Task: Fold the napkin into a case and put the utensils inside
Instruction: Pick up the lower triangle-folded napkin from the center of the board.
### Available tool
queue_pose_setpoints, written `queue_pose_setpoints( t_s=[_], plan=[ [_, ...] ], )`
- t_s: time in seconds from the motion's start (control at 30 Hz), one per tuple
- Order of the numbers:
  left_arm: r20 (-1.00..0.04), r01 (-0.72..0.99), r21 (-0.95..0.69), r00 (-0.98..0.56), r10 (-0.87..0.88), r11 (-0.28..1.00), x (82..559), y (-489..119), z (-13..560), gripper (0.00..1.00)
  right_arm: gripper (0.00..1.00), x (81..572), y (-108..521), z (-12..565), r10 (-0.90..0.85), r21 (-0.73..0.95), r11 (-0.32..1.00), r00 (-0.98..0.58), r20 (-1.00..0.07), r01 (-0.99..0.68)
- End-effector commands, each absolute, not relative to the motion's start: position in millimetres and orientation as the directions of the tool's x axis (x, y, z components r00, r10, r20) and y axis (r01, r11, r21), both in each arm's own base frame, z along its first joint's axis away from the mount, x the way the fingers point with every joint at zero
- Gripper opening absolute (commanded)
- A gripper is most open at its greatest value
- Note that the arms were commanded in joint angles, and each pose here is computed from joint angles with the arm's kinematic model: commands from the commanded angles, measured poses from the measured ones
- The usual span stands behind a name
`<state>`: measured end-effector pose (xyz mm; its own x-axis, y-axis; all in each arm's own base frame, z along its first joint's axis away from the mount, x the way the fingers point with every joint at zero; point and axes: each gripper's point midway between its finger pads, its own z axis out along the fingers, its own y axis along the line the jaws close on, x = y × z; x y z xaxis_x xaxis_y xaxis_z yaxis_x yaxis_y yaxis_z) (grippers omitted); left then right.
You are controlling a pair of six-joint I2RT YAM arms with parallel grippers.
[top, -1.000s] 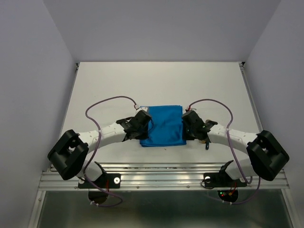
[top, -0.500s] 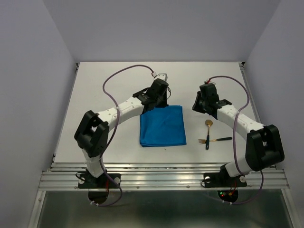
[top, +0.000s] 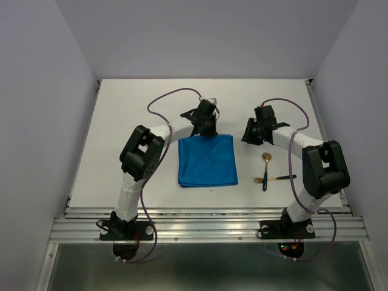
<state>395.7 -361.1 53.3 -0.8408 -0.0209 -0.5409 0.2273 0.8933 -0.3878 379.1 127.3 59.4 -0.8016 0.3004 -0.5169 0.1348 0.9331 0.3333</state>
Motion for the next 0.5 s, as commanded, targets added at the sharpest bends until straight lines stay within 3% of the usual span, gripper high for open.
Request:
queue_pose_setpoints(
  t_s=[0.0, 0.47],
  plan=[
    [-0.585, 0.283, -0.473, -0.809, -0.057, 0.835, 412, -386, 88, 0.03, 0.38, 407, 140, 79, 0.301, 0.389, 0.919, -0.765, -0.569, 0.072],
    [-0.566, 0.254, -0.477, -0.821, -0.073, 0.842, 406, -373, 79, 0.00, 0.40, 424, 178, 70, 0.246, 0.428, 0.903, -0.795, -0.555, -0.020]
  ],
)
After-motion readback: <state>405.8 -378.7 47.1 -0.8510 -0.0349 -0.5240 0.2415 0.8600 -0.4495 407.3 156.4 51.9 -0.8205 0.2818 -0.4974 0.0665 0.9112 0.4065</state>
